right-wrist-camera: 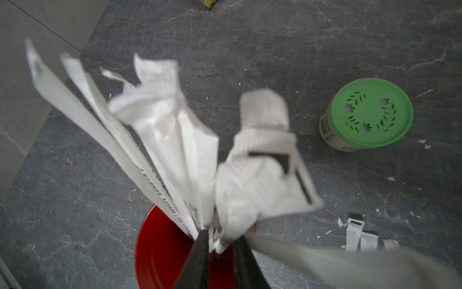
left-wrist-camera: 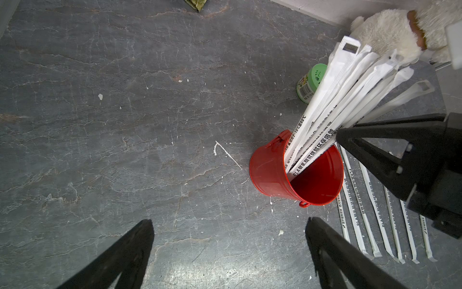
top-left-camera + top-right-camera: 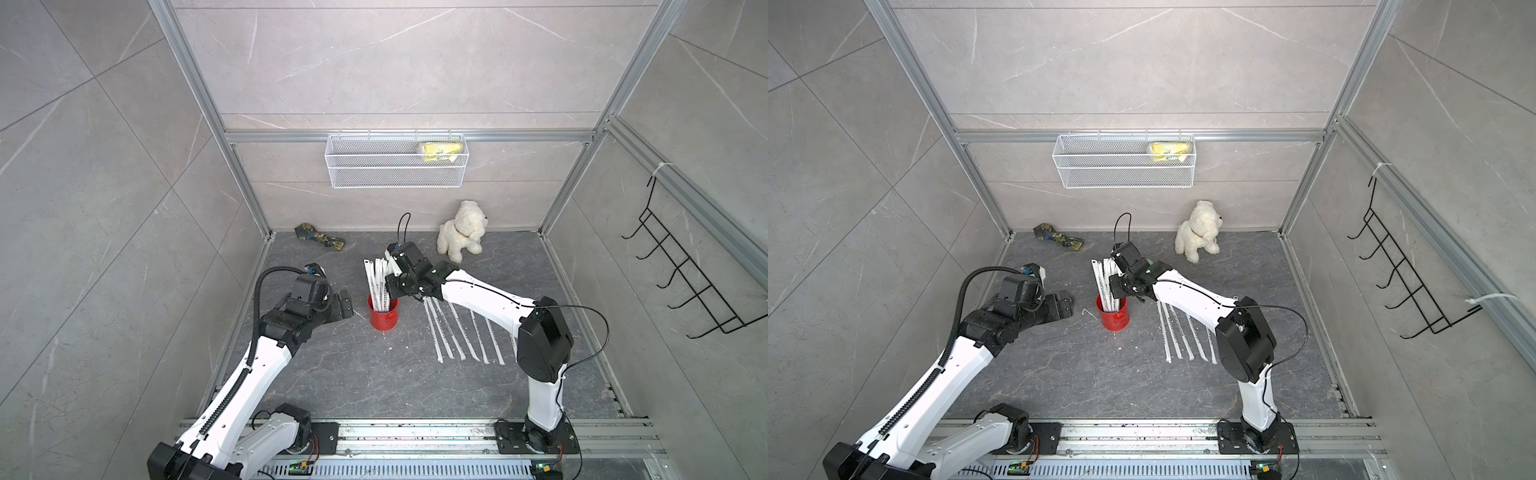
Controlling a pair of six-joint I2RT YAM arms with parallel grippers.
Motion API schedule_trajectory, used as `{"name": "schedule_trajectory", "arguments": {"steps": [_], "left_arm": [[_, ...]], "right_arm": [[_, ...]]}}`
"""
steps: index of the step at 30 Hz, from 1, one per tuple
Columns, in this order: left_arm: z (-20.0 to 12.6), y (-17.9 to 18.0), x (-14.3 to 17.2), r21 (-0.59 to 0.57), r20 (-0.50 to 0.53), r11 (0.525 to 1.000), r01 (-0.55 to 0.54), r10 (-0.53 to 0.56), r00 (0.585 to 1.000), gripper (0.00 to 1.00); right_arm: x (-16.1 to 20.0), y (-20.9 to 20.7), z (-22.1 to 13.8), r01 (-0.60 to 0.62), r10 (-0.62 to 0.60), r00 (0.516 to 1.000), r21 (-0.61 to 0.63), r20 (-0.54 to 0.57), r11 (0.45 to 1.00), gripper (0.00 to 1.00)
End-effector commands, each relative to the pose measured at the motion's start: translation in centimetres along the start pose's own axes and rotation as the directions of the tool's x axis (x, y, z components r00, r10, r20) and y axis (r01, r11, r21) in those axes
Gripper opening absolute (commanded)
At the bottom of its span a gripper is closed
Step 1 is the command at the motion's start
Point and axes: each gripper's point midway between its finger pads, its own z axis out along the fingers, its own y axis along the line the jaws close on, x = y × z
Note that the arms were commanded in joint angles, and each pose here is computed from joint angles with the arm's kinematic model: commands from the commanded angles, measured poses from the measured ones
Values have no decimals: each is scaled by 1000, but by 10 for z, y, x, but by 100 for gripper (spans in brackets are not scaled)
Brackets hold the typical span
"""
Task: Take the straws out of the storage container
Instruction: Pick up the straw from the container.
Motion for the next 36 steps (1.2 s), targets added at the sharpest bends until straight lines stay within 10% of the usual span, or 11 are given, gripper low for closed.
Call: {"name": "schedule_trajectory", "arguments": {"steps": [1,36], "left_arm": [[-10,-9,-17,35,49,999,-20,18,999,99],[-11,-8,-17,30,51,999,-22,20,998,99]], "right_arm": [[0,-2,3,12,-12,1000,17,-12,1000,20],[-2,-2,5,32,-32,999,16,-17,999,10]]}}
